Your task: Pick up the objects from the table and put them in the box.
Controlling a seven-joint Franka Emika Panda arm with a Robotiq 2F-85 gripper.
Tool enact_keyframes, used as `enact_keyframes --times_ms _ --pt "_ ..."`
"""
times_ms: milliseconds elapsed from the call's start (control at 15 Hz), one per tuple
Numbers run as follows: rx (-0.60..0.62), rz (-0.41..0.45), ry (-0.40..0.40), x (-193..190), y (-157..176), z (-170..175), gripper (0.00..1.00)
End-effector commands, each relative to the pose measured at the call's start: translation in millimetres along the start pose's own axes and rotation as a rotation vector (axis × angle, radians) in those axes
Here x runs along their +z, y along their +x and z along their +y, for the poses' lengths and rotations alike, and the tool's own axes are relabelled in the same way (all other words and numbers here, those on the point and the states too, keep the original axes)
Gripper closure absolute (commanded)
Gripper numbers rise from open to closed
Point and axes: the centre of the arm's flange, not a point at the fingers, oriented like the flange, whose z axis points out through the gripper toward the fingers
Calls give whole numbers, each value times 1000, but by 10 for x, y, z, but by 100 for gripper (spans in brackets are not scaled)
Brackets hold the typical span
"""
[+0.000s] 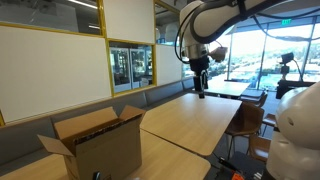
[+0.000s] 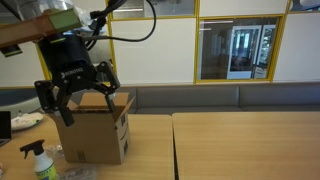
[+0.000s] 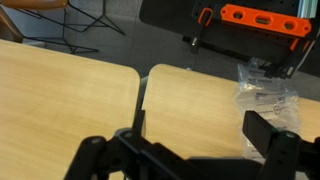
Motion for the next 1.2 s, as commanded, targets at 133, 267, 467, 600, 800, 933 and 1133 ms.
enact_keyframes --times_ms 133,267,467,600,800,933,1133 --pt "26 177 46 104 364 -585 0" --pt "58 226 85 207 423 -736 0" --pt "104 297 142 427 484 -928 0" --pt "118 342 179 602 546 -1073 0" --pt "185 348 164 769 709 -1302 0" --pt "200 328 163 928 858 -1518 0" --pt "236 277 174 1218 1030 -1820 0"
